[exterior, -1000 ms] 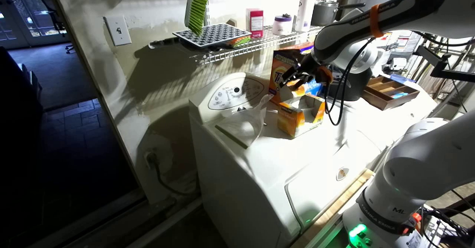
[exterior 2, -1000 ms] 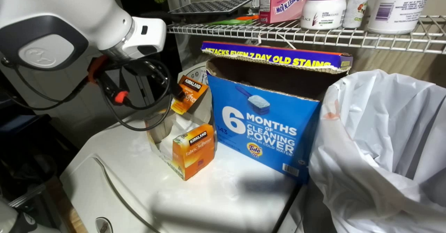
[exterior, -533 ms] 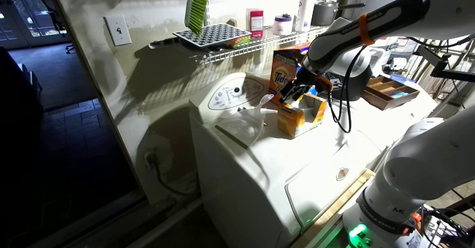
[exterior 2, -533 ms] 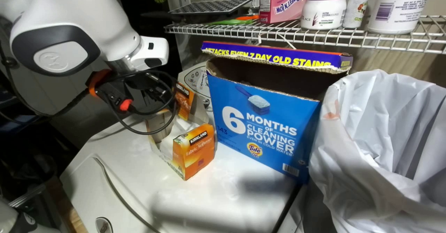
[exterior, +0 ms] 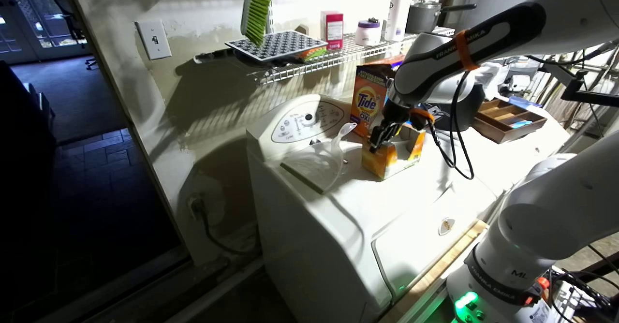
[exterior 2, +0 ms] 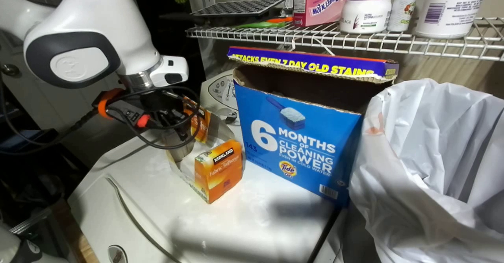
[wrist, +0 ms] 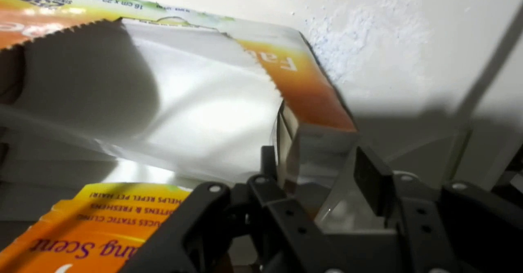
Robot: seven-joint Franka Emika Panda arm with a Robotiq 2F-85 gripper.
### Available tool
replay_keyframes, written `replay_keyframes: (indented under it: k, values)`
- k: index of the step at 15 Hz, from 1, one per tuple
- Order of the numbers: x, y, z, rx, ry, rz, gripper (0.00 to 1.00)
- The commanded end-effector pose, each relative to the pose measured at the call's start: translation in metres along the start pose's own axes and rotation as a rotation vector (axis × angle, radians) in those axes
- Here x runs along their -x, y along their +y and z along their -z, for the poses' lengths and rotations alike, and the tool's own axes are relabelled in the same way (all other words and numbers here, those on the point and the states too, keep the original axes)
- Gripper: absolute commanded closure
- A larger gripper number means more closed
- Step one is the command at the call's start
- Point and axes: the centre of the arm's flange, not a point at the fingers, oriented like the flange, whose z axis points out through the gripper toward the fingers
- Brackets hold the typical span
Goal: Open the orange fabric softener box lid fully, pick one white paper from the orange fabric softener box and put it on the washing machine
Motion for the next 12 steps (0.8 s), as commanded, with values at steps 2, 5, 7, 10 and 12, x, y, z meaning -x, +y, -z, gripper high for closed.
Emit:
replay_keyframes:
  k: [2,5,7,10,12]
  values:
    - [0.008,-0.002,0.004,0.036,-0.069,0.131,0.84]
    - [0.014,-0.003,0.009,0.051,-0.108,0.216,0.99]
    - [0.018,-0.003,0.012,0.062,-0.131,0.270,1.00]
    - [0.024,-0.005,0.014,0.057,-0.166,0.339,0.98]
    - [0.030,-0.007,0.017,0.046,-0.190,0.381,0.98]
